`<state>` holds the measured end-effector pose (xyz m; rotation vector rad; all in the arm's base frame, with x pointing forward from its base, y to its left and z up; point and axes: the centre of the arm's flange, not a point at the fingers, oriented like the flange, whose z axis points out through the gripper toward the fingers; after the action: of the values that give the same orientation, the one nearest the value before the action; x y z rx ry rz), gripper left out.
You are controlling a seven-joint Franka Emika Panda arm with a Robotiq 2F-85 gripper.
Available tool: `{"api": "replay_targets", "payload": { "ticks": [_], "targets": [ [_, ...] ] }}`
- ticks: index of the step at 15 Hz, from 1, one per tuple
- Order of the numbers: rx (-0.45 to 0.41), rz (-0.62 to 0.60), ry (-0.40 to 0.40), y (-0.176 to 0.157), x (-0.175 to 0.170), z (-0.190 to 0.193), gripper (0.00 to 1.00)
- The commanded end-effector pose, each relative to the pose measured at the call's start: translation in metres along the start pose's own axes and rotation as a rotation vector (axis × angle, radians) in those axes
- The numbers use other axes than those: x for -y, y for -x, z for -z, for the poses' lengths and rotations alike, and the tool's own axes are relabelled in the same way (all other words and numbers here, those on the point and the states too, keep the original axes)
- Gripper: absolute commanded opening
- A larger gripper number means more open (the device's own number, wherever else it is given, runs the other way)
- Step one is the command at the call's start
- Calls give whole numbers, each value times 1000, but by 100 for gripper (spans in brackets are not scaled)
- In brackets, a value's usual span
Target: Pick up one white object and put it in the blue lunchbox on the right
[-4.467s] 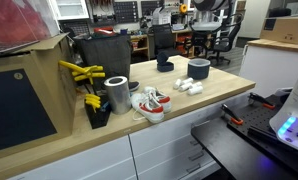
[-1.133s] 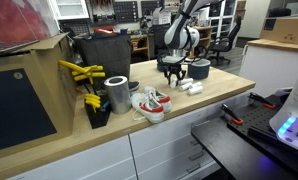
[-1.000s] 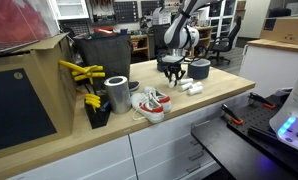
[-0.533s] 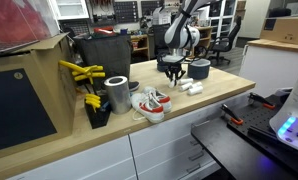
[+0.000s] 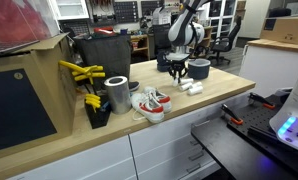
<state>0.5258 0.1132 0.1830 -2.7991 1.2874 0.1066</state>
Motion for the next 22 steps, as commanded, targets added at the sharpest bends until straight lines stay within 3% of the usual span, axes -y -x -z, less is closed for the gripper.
{"api": "replay_targets", "payload": {
  "ticks": [1,6,10,17,22],
  "targets": [
    [-68,32,-28,15,-15,42,6],
    [-132,91,-44,18,-19,82,6],
    [-142,35,-62,-3,-29,101,6],
    [-133,-221,-83,-76,-74,112,6],
    [-94,-432,-174,-102,-98,131,6]
  ]
}}
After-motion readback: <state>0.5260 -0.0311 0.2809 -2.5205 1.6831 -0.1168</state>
